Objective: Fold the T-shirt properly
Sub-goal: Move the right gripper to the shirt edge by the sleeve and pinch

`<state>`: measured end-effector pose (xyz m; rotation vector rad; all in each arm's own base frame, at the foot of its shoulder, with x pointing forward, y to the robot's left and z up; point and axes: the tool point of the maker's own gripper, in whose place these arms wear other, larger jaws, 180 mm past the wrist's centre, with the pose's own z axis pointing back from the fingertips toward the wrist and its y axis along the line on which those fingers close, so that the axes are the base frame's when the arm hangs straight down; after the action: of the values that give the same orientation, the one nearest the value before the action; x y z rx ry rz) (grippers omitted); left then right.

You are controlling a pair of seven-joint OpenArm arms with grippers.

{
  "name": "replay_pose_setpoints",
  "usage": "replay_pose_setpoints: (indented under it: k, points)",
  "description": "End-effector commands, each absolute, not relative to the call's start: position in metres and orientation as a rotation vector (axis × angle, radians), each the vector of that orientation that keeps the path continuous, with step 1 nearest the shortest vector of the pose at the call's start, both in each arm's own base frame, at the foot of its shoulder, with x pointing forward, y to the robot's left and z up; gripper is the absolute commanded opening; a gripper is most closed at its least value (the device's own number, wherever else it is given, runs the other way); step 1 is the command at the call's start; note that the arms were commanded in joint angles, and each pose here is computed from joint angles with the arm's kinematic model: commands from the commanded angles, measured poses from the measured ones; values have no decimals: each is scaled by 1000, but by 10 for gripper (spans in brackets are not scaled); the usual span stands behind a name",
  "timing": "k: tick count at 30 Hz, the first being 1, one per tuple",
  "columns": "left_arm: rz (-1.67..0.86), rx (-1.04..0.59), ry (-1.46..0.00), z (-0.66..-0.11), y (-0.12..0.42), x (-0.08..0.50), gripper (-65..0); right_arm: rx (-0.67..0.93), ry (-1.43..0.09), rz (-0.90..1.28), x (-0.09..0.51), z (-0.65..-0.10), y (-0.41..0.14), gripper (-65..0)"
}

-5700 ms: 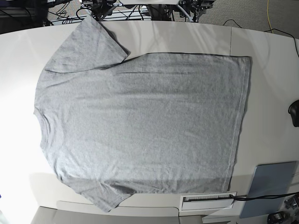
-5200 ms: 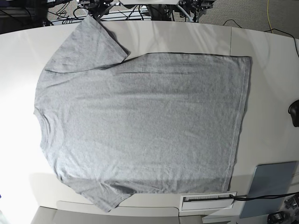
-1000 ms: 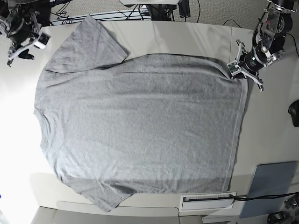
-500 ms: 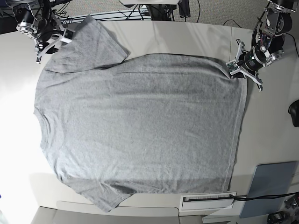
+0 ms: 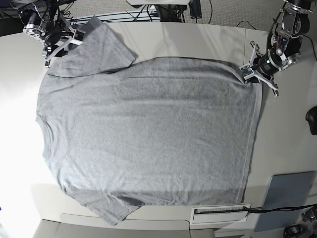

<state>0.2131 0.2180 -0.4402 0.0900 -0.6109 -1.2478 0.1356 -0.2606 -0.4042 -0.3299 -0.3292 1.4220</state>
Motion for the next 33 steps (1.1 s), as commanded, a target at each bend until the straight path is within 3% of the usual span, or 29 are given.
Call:
replay_pose_setpoints:
  k: [1,21,23,27,33]
  points:
    - [-1289,65,-459,-459,228,183,-650,-346,-373,1419,146,-398,-258,-391]
    - [-1287,68,-462,-459,229,183,-650,-302,-417,1406,182,-422,-225,-392]
    - [-1287,68,-462,-459,229,183,-650,-293,-412,1394,180,-422,-225,-442]
    - [-1272,52,-472,-459,226,183,-650,-292,-370,1365,175,-428,-233,-650]
    - [-1180,-70,-517,-454,210,178,-650,-314,-370,1326,177,-426,-236,-650]
